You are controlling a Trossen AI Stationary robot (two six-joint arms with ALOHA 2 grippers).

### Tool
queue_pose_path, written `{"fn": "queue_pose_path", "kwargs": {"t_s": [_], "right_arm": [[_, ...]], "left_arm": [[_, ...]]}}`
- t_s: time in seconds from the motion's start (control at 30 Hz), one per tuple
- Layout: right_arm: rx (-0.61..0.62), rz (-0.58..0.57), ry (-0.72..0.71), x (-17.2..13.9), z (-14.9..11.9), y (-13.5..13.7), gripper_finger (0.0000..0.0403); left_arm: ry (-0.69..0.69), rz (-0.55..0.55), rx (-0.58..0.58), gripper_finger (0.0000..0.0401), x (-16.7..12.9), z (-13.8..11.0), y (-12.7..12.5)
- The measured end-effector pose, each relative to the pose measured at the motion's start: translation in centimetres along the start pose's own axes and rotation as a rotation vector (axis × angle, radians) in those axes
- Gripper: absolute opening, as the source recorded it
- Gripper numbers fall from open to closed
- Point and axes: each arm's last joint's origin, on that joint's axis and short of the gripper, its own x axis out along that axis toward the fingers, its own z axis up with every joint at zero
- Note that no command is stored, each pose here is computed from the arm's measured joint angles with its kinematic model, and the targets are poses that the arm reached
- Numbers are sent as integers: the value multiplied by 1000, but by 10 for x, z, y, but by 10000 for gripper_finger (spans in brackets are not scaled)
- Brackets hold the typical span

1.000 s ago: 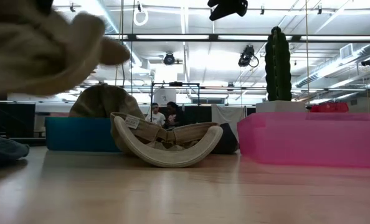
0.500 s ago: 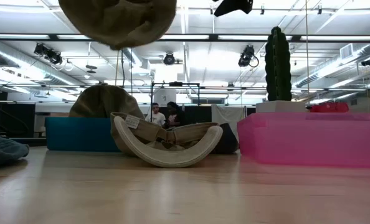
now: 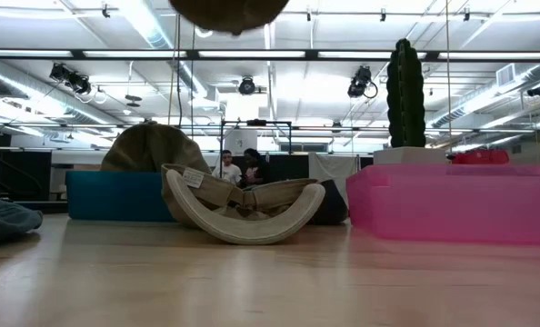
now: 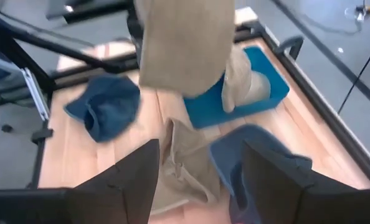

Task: Pick & Place hat
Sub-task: Put the bottom brown cap into the blue bin

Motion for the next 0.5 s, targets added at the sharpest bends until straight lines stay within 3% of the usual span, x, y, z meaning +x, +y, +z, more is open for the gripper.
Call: {"fn": "queue_pose_path", "kwargs": {"t_s": [0.27, 0.5], "right_arm": [[-76, 57, -222, -23, 17, 3, 228], [-122, 14, -311, -24, 25, 3, 228]], "left_arm": [[-40, 41, -354, 13, 8, 15, 7], [-49, 40, -687, 13, 9, 27, 4]]}}
